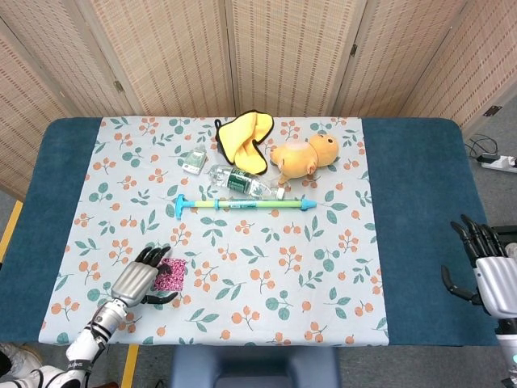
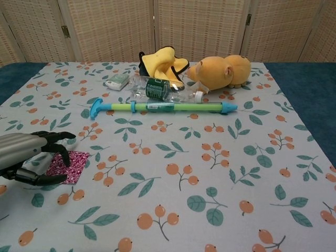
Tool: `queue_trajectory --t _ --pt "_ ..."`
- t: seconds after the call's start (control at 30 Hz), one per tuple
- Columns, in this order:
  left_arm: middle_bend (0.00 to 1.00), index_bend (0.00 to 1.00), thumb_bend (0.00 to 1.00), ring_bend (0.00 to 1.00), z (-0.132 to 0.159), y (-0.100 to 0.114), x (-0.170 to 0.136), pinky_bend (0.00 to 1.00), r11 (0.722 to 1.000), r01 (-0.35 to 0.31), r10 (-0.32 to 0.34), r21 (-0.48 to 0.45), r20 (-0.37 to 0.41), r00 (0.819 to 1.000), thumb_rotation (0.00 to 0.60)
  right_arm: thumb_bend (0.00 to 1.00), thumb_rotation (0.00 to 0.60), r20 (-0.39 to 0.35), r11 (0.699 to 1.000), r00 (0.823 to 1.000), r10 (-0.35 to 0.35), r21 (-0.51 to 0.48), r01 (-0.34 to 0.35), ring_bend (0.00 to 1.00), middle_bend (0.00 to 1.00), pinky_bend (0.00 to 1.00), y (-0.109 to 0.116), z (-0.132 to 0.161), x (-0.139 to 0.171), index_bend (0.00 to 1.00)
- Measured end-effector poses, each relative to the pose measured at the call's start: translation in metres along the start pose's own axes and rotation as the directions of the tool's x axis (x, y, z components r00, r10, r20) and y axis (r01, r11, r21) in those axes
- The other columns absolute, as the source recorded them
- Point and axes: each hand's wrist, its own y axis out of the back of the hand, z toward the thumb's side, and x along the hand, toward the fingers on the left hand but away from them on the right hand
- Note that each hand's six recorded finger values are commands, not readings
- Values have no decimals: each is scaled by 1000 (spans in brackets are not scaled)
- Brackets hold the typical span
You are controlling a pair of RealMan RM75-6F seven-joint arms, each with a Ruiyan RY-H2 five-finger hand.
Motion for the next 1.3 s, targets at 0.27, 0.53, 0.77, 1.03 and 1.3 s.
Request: queue_trajectory --t 0.27,0.53,0.77,1.03,1.3 --pt "0 361 263 0 -30 -1 -19 0 1000 15 -14 18 -70 997 165 520 400 -7 1000 1000 -5 -1 5 0 0 0 1 2 0 0" --pt "0 361 269 0 -22 15 -23 0 999 -37 37 -3 -50 998 165 519 401 -7 1000 1000 -2 -5 2 0 0 0 -1 2 0 0" --pt "0 358 270 0 5 17 -8 0 999 -34 34 2 15 999 164 519 399 3 1000 1000 -3 -6 3 0 0 0 0 -1 1 0" --pt "0 356 269 0 20 16 4 0 1000 -22 22 13 34 999 164 520 401 16 1000 1000 -1 -12 1 0 0 0 -2 -6 3 0" --pt "0 356 270 0 21 9 6 0 1000 4 -5 22 24 1000 165 519 400 19 1000 1000 3 -16 -2 0 0 0 -3 -8 2 0"
